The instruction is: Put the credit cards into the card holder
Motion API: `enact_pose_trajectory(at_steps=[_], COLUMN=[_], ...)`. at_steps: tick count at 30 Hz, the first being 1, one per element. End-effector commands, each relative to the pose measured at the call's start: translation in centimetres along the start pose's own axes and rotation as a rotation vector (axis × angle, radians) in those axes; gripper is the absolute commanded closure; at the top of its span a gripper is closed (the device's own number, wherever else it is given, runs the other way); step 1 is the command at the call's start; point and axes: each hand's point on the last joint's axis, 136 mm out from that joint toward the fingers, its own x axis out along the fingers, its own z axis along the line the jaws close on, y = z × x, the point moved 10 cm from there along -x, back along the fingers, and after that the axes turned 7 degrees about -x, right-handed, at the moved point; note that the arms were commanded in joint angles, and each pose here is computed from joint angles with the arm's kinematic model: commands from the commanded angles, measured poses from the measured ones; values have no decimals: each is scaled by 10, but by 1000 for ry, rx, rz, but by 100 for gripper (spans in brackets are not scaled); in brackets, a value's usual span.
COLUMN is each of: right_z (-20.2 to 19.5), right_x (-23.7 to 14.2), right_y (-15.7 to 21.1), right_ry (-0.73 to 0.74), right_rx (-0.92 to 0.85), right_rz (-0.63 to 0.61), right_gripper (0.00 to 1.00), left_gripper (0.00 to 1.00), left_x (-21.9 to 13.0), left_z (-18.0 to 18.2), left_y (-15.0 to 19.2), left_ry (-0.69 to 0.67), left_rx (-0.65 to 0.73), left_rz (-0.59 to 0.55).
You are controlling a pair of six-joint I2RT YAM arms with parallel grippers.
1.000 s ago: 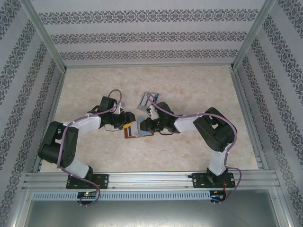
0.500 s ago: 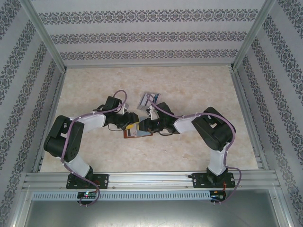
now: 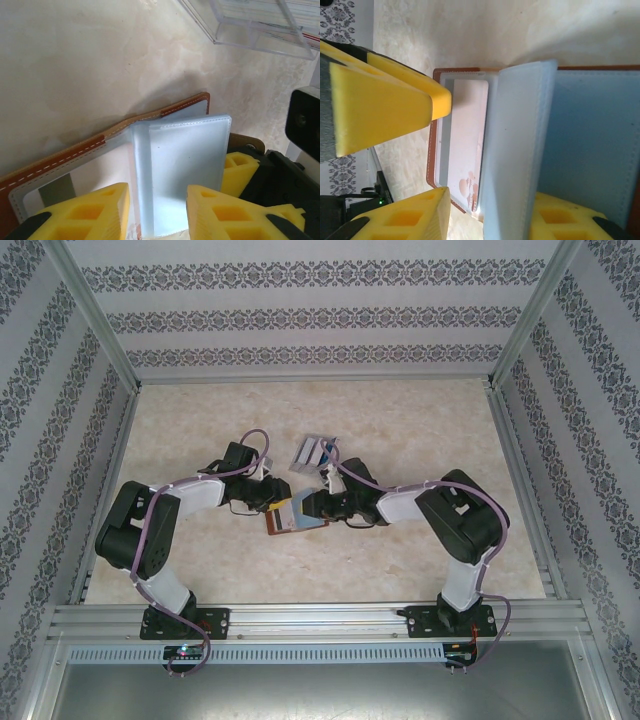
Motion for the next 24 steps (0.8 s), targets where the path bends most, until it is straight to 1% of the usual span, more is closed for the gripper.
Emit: enact_pose_trajectory(at_steps=[1,3,7,9,12,18,24], right_z=[4,4,6,7,8,5,2], right_x=[-9,-10,-13,-14,-17,-21,-26], right_y=[-1,-1,-1,-1,-1,1,3], right_ry=[13,8,10,7,26,86,202], right_rx=[-43,-43,-60,-68,-76,-83,-88], right_rz=[-27,-26,-32,-37,-43,-46,-39], right_gripper=[68,75,75,72,64,64,63], left_gripper=[66,66,65,64,62,61,61], left_x=[3,3,2,2,1,3,2], left_z=[0,0,-1,-3,-5,-7,-8], left_y=[3,3,2,2,1,2,3], left_ry=[-27,-29,-29,-26,-18,-12,-21], left_rx=[7,9,11,13,17,17,25], left_rz=[14,14,15,14,11,15,12])
